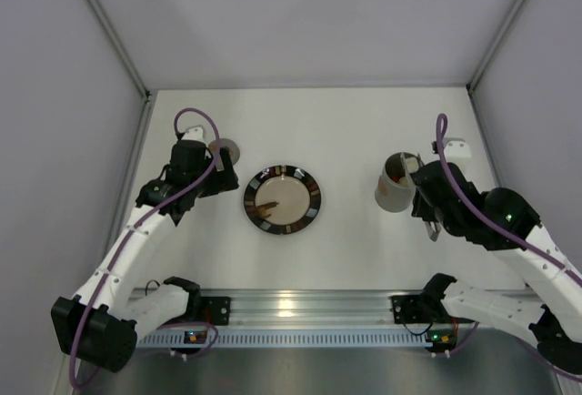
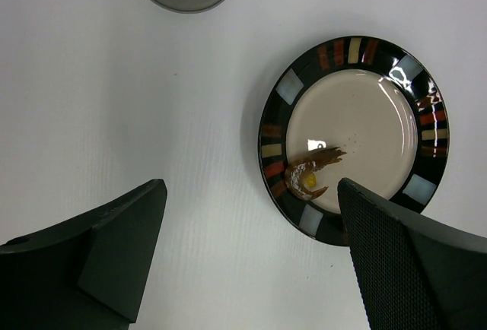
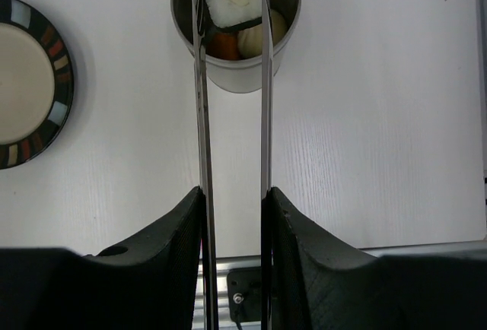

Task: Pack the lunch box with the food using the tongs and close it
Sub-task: Place the fake food in the packing box.

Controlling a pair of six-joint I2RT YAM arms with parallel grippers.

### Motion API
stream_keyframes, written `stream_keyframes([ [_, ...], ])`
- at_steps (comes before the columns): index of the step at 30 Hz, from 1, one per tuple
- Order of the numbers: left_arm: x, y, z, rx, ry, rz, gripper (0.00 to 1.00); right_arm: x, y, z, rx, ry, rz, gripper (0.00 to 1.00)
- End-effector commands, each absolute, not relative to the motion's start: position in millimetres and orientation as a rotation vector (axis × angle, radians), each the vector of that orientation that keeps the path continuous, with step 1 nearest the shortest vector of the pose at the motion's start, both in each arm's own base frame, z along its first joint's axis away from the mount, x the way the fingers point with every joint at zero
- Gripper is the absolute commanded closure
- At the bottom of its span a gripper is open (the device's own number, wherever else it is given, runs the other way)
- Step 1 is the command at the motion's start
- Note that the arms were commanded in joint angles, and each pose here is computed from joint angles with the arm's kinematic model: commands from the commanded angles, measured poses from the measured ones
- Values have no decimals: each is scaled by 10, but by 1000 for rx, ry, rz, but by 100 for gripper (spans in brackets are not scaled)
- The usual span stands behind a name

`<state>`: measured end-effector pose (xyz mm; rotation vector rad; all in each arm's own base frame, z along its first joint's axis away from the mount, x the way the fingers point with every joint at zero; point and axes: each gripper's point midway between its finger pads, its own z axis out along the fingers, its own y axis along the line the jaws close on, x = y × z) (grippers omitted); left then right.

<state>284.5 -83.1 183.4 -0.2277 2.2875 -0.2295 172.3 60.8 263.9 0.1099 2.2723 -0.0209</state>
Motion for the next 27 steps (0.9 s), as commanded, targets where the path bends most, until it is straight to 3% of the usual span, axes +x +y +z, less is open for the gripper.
stream_keyframes([
  [1, 2932, -858, 1897, -211, 2246, -251, 1, 1721, 526, 2628, 144, 2265, -56, 71],
  [12, 2932, -863, 1892, -208, 2249, -253, 1, 1776, 565, 2615, 125, 2267, -73, 45],
  [27, 2931, -852, 1894, -211, 2247, -246, 1, 2157, 1032, 3202, -12, 2179, 55, 45],
])
